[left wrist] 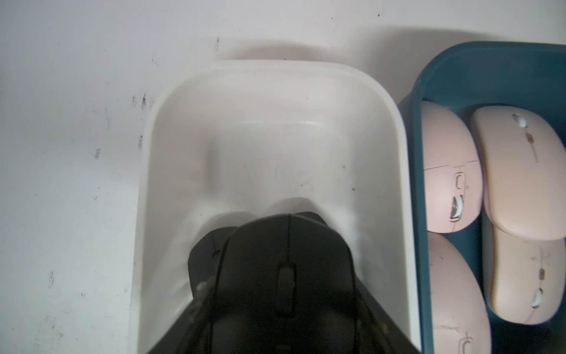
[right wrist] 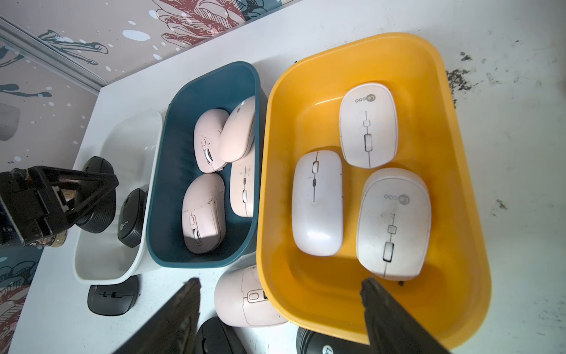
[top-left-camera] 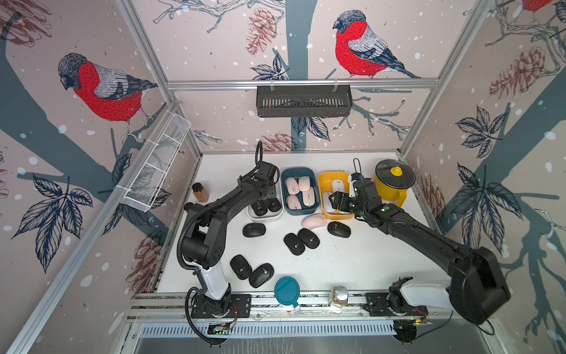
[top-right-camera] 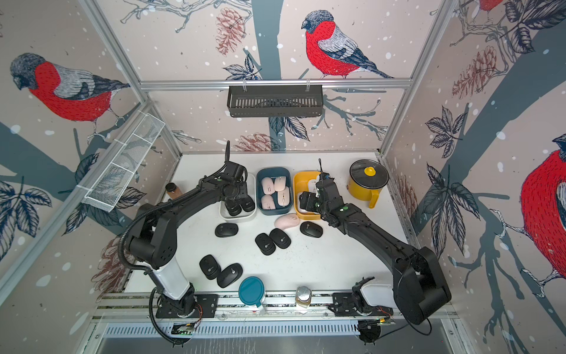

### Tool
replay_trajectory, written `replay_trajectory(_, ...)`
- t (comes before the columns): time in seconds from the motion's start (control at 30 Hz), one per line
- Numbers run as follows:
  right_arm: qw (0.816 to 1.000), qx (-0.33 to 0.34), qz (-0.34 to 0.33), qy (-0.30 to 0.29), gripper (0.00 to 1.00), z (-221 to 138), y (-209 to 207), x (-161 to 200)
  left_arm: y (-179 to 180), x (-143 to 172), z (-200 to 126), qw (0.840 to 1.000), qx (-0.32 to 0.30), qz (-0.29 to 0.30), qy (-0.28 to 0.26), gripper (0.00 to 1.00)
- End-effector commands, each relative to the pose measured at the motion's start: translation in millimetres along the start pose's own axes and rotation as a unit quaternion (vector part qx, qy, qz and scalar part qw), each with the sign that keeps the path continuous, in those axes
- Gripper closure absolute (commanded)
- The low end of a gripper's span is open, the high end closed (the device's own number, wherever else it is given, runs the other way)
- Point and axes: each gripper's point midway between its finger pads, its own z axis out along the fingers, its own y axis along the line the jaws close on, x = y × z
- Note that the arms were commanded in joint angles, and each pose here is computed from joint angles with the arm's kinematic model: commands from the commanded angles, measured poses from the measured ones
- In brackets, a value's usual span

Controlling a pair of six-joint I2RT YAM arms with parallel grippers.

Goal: Place the mice by color into the storage box
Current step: Place the mouse in the storage box.

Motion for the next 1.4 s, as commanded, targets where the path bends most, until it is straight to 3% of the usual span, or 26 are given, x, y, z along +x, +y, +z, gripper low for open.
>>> replay_trajectory(0.0, 1.000, -0.007, -0.001, -0.003, 0.17, 2, 2, -2, 1, -8, 5, 1.000, 0.001, -0.007, -0.008, 0.43)
replay_trajectory(1.37, 0.999, 0.004, 0.018, 0.027, 0.17, 22, -11, 12, 20, -31, 69, 0.997, -0.078, -0.013, -0.002, 0.40)
